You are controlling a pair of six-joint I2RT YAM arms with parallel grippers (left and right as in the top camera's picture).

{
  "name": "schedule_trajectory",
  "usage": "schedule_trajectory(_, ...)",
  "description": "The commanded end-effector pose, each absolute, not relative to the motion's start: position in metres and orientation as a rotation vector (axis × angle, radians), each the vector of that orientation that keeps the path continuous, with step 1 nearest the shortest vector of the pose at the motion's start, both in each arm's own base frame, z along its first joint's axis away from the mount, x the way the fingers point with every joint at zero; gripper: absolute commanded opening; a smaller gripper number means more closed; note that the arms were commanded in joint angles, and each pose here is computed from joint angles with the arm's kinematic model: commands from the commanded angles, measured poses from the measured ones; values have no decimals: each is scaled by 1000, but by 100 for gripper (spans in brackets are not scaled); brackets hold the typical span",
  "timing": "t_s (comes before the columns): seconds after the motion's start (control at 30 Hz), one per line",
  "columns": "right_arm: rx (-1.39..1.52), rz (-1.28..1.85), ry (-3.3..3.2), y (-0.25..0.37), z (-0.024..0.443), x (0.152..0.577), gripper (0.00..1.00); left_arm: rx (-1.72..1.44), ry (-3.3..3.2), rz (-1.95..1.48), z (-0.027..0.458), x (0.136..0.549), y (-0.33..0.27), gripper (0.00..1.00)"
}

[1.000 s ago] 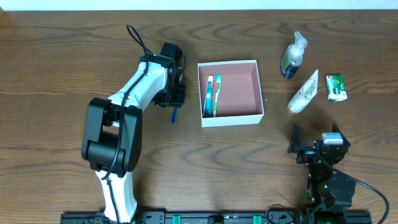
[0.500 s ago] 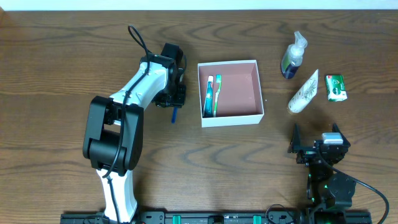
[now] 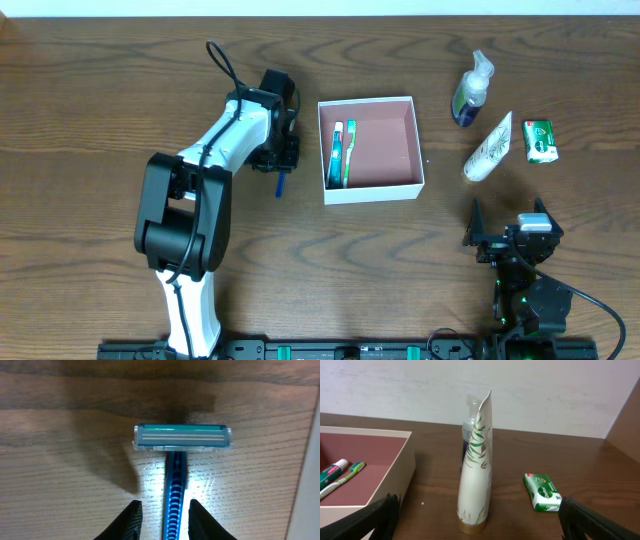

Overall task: Pack container
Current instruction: 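Lower the left gripper and grasp the razor handle, then lift the razor and carry it over the white box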

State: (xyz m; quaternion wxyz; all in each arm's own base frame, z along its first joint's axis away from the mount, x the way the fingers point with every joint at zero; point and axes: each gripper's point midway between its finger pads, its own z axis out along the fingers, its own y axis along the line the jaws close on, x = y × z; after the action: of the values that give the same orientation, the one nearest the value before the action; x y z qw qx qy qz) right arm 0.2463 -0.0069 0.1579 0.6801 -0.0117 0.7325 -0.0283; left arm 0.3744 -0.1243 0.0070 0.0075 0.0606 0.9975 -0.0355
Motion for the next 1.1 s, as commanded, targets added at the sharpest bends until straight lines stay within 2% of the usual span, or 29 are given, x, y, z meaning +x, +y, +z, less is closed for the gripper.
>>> schedule_trajectory(0.0, -25, -46, 1644, -4, 157, 246, 99, 186, 3153, -92, -5, 369, -123, 32)
schedule_trajectory(0.63, -25, -46, 1644, -4, 157, 246, 99, 187, 3211, -72, -21, 361, -120, 32)
schedule_trajectory(0.67, -25, -46, 1644, -4, 157, 246, 99, 187, 3212, -72, -21, 361, -120, 30)
schedule_trajectory(0.83, -25, -46, 1644, -4, 157, 246, 99, 186, 3208, -73, -19, 362, -120, 6)
schedule_trajectory(1.07, -25, -46, 1644, -4, 157, 246, 99, 180, 3135, -97, 3, 383, -125, 6)
